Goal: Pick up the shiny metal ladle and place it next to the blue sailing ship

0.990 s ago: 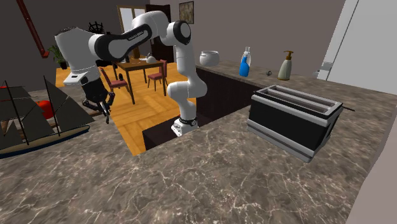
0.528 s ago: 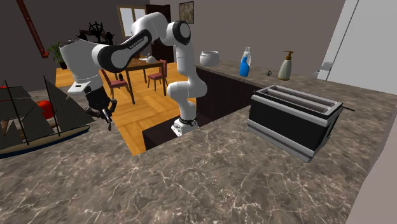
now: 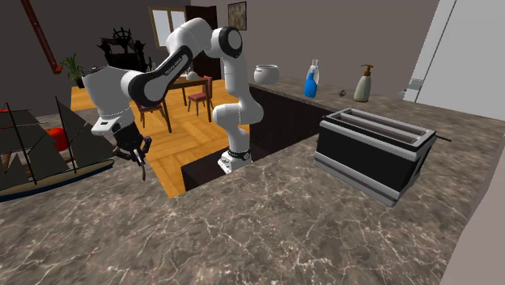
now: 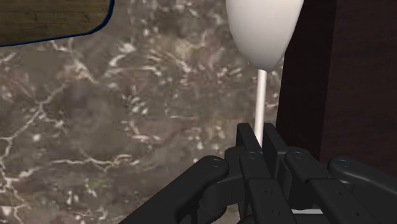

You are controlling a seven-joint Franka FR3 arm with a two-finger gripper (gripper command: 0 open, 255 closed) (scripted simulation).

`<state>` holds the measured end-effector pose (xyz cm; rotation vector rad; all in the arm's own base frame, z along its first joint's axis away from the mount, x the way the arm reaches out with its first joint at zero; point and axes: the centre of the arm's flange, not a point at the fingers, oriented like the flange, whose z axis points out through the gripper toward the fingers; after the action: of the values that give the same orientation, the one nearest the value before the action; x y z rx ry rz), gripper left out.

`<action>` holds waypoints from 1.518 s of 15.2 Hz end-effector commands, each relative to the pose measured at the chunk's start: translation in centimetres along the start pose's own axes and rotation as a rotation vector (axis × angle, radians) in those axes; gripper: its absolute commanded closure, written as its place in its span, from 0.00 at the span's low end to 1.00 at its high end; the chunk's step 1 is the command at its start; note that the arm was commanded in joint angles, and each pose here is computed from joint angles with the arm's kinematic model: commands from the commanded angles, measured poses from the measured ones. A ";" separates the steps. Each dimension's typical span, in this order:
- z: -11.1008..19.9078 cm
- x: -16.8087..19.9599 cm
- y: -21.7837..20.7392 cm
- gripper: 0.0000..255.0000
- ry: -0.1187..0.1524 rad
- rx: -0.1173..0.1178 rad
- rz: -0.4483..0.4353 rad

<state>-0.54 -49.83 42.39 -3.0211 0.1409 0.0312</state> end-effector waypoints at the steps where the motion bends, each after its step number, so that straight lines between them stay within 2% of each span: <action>1: 1.1 0.0 0.0 1.00 0.000 0.000 0.000; 9: 1.1 0.0 0.0 1.00 0.000 0.000 0.000; 10: 1.1 0.0 0.0 0.00 0.000 0.000 0.000; 15: 1.1 0.0 0.0 0.00 0.000 0.000 0.000; 19: -3.9 0.0 0.0 0.00 0.000 0.000 0.000; 23: -3.9 0.0 0.0 0.00 0.000 0.000 0.000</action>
<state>-0.48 -50.30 46.25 -3.0217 0.1410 0.0306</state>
